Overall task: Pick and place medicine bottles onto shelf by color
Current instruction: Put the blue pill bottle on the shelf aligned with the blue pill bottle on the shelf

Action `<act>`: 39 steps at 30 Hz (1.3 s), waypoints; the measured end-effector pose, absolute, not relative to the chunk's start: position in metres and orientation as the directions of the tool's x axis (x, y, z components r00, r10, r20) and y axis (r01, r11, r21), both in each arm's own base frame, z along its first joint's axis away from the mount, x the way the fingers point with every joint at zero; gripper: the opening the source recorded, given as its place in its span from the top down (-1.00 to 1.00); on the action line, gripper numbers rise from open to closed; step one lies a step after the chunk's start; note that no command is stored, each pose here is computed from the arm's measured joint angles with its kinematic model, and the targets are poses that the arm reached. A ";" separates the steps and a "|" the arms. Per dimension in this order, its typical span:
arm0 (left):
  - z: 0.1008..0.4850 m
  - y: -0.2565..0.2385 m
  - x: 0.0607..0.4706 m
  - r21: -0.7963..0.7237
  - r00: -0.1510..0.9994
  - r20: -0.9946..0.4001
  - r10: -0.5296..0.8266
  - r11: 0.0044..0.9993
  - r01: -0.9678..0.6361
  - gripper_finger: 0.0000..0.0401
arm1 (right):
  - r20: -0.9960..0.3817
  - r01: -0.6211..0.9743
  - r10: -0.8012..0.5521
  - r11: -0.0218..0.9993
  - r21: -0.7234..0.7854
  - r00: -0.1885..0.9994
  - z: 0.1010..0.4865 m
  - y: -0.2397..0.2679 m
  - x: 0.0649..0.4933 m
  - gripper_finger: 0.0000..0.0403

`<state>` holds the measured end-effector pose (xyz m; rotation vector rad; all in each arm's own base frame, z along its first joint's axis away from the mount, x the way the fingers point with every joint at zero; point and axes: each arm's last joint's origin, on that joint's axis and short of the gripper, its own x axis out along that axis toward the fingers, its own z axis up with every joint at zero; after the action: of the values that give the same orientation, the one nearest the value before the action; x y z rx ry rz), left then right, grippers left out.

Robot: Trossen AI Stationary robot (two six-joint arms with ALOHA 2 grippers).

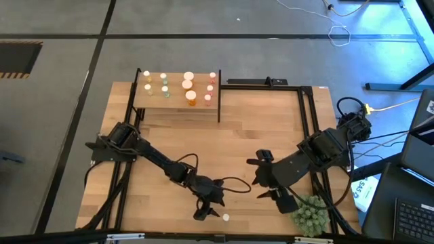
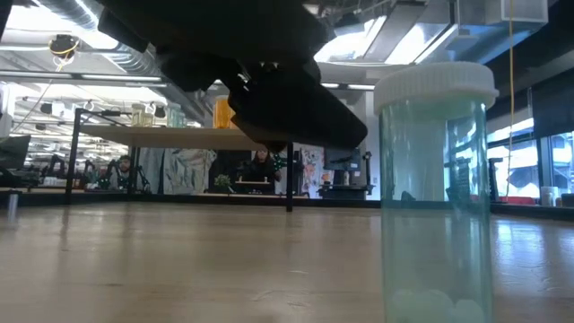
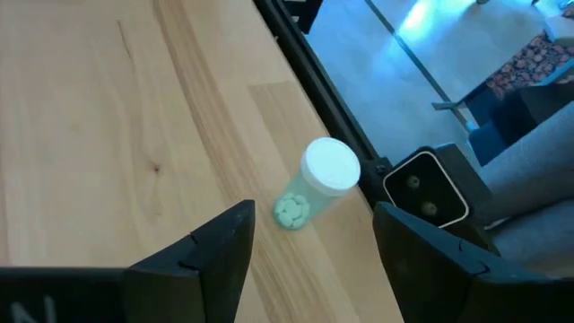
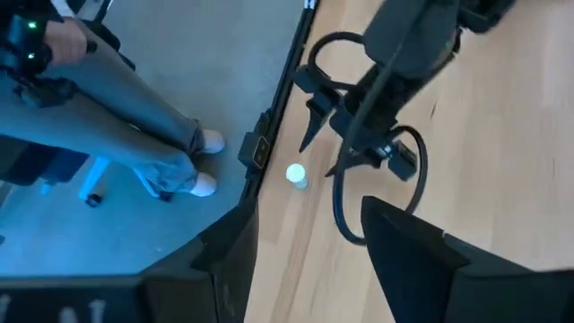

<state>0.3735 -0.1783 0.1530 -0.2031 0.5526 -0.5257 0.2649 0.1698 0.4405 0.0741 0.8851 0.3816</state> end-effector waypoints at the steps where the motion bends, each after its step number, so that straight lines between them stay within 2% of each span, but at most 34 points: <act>1: 0.153 -0.178 0.374 -0.321 0.724 -0.447 -0.526 0.849 0.419 -0.12 | -0.737 -0.304 0.358 0.928 0.214 0.573 0.441 0.170 0.265 0.00; 21: 0.153 -0.180 0.373 -0.300 0.748 -0.447 -0.490 0.870 0.391 -0.12 | -0.735 -0.324 0.362 0.924 0.202 0.574 0.441 0.170 0.266 0.00; 39: 0.151 -0.197 0.372 -0.271 0.755 -0.402 -0.518 0.855 0.442 -0.12 | -0.730 -0.324 0.363 0.924 0.203 0.578 0.441 0.170 0.266 0.00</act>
<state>0.3725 -0.1965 0.1512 -0.1637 0.4856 -0.5257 0.2660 0.1705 0.4414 0.0489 0.8653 0.4022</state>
